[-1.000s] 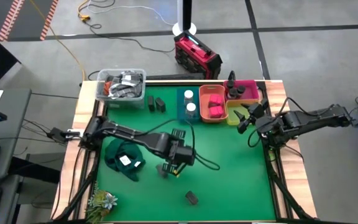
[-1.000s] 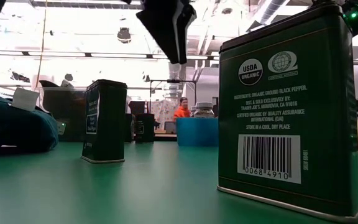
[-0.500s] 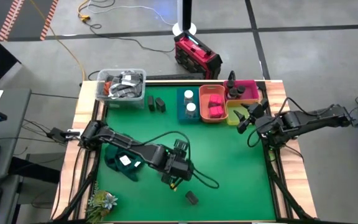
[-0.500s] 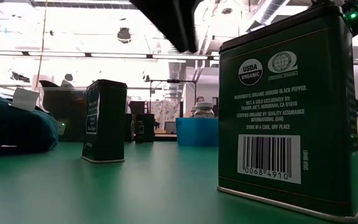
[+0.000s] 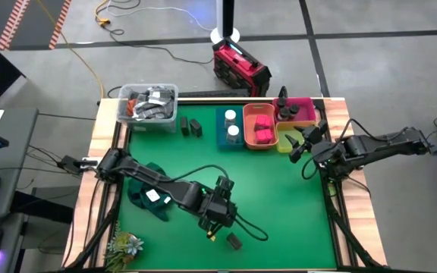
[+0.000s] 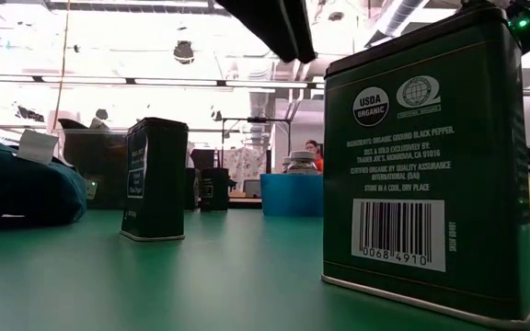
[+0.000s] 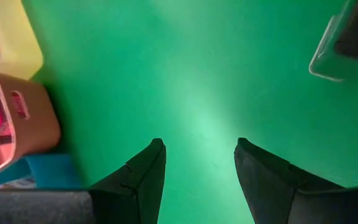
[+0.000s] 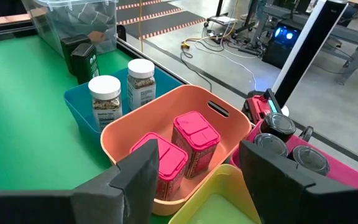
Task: Sort spices by type
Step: Put the black seasoning can into the yellow bin
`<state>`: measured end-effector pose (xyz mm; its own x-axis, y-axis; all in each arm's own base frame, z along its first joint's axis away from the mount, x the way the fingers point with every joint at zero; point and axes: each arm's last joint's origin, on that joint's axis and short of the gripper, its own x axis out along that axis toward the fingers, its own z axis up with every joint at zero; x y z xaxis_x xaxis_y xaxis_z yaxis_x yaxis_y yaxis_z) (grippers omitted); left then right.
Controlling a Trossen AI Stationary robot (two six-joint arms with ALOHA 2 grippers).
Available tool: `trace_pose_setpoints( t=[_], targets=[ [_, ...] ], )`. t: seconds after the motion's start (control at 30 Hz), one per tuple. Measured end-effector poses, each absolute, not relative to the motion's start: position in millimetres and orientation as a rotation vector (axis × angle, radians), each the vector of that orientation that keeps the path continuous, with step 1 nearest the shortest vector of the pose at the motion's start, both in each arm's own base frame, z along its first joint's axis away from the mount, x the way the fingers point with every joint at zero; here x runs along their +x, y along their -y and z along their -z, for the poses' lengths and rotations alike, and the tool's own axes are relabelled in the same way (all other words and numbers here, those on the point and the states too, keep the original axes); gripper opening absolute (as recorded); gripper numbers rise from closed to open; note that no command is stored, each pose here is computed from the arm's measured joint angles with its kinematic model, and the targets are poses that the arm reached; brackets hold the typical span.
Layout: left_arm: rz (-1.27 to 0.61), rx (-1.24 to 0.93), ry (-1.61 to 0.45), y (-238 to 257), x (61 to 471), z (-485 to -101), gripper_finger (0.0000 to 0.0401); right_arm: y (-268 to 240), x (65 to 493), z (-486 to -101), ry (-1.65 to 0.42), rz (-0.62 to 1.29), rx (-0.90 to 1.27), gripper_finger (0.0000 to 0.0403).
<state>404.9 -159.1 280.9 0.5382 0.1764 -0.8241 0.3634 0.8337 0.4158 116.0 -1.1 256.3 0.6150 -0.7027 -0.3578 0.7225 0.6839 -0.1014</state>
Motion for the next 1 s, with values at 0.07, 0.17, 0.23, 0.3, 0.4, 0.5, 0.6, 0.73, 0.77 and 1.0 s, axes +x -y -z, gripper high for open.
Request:
trace_pose_setpoints(
  t=[0.07,0.17,0.23,0.3,0.4,0.5,0.6,0.73,0.77,1.0],
  targets=[
    [0.111,0.610,-1.028,158,404,-272,0.0181,1,116,-256,-0.388,0.821,0.055,0.0249],
    [0.068,0.644,-1.066,155,402,-260,0.0181,1,116,-256,-0.389,0.821,0.055,0.0249],
    [0.041,0.655,-1.078,153,400,-254,0.0181,1,116,-256,-0.388,0.821,0.055,0.0249],
    [0.031,0.650,-1.072,152,397,-250,0.0181,1,116,-256,-0.388,0.821,0.055,0.0249],
    [0.025,0.627,-1.016,148,388,-251,0.0181,1,116,-256,-0.387,0.821,0.056,0.0249],
    [0.018,0.591,-0.922,142,374,-257,0.0181,1,116,-257,-0.385,0.821,0.058,0.0249],
    [0.001,0.538,-0.806,132,355,-268,0.0181,0,119,-257,-0.381,0.820,0.061,0.0249],
    [-0.033,0.437,-0.652,118,330,-285,0.0181,0,123,-255,-0.389,0.821,0.055,0.0249],
    [-0.034,0.414,-0.631,115,325,-287,0.0181,-1,124,-255,-0.393,0.821,0.052,0.0249],
    [-0.047,0.330,-0.573,106,303,-299,0.0181,-1,129,-253,-0.412,0.828,0.030,0.0249]
  ],
)
